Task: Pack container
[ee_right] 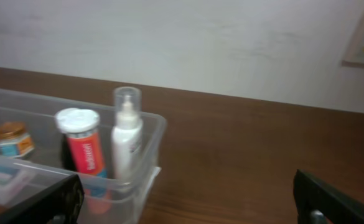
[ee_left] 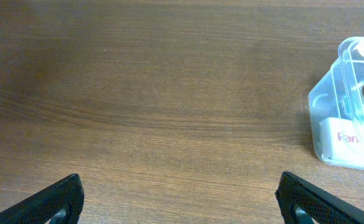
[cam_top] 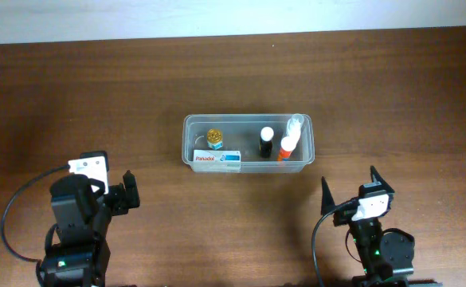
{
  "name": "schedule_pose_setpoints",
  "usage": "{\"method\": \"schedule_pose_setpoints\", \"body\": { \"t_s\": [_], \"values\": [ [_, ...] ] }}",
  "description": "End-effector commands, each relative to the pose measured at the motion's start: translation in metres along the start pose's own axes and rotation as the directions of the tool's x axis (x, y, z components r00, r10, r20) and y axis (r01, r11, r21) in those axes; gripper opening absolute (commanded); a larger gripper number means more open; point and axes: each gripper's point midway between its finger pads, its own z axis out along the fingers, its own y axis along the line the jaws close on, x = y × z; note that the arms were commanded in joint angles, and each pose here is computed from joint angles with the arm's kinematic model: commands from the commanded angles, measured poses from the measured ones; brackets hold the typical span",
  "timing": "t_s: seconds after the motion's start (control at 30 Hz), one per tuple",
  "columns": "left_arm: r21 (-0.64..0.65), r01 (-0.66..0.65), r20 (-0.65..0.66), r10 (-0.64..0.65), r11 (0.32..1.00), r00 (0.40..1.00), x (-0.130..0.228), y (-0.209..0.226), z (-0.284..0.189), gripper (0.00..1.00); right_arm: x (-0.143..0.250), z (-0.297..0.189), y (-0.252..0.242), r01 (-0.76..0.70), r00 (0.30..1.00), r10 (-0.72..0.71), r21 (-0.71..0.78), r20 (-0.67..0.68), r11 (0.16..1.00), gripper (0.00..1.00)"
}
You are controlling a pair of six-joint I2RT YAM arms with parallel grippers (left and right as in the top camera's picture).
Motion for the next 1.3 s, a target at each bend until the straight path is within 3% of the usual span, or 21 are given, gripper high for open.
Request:
{"method": "schedule_pose_setpoints", "body": {
  "t_s": [0.0,1.27],
  "values": [
    [-0.005,-0.021,-0.001,0.021,1.0,1.0,0.0002,0.0006,0.0003,0.99,0.0026,-0.0009,-0.0105,0.011,1.0,-0.011,0.041,-0.005,0.999,0.99],
    [-0.005,-0.021,-0.001,0.021,1.0,1.0,0.0002,0.0006,0.0003,0.99,0.0037,-0.0016,-0.0203,0.008,1.0,-0.007,0.083,-0.01,0.996,0.98]
  ]
}}
